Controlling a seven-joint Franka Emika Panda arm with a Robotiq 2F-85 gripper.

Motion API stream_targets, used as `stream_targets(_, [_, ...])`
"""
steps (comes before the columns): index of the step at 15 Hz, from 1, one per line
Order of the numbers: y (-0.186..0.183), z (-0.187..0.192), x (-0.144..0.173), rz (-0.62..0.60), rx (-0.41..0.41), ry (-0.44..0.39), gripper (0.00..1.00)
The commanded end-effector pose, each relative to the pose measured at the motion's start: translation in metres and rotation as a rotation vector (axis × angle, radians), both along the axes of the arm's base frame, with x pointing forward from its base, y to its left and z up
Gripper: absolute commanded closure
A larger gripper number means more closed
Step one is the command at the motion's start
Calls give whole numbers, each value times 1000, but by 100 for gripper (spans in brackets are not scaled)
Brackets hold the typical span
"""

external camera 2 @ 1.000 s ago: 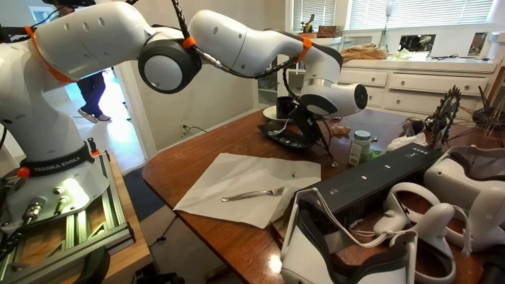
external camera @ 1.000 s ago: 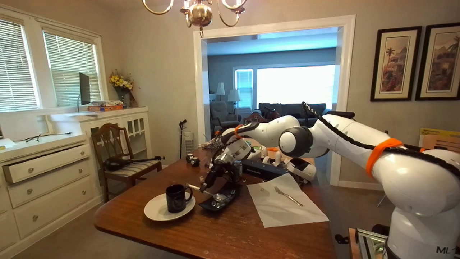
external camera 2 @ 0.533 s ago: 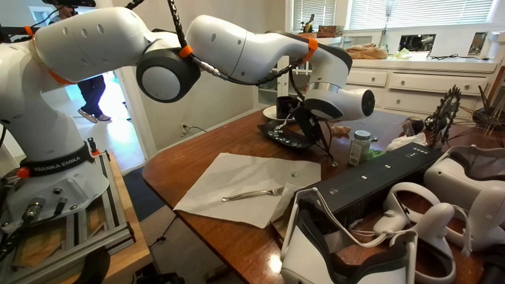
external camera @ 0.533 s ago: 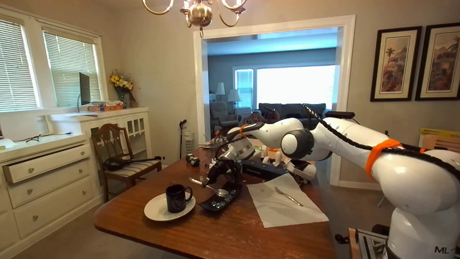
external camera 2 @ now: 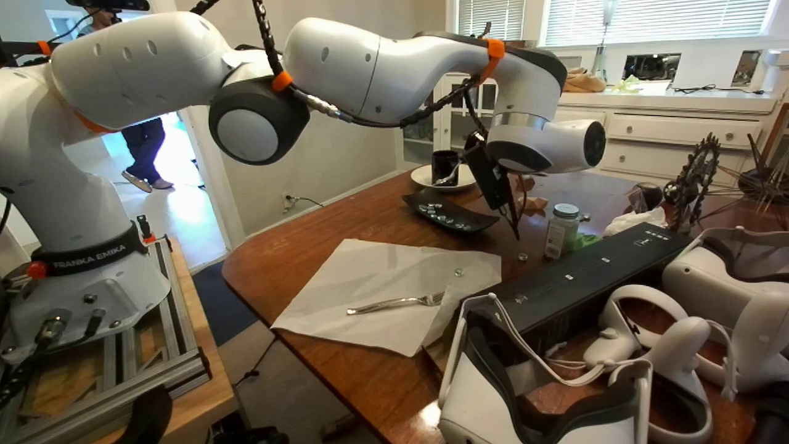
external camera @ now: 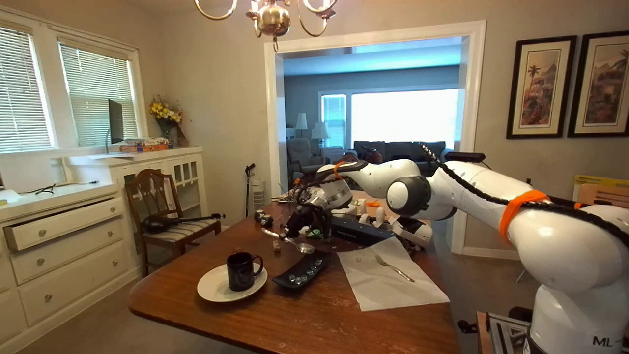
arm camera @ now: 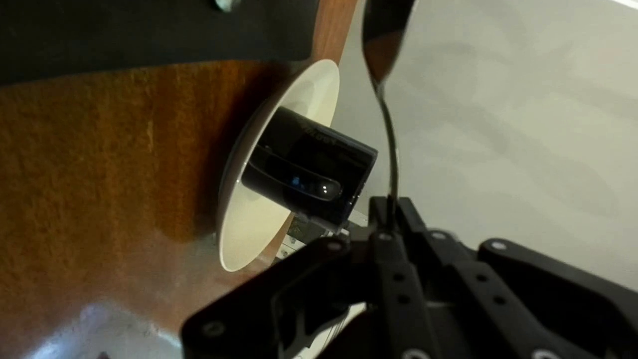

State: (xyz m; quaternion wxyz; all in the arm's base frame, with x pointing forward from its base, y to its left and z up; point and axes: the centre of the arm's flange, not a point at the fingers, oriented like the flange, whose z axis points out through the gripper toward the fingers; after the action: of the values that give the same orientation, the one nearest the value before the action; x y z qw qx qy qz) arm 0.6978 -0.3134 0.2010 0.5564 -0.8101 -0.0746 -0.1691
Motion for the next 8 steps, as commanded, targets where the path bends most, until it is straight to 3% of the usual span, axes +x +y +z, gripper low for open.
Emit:
stream_targets(1, [-16,27,38,11,46,30,99])
stream_targets(4, [-18,52,49,2,68,33,99])
stream_targets(5, [5,41,9,-2,32,15,99])
stream_targets(8, [5,45,9,-2,30,14,94])
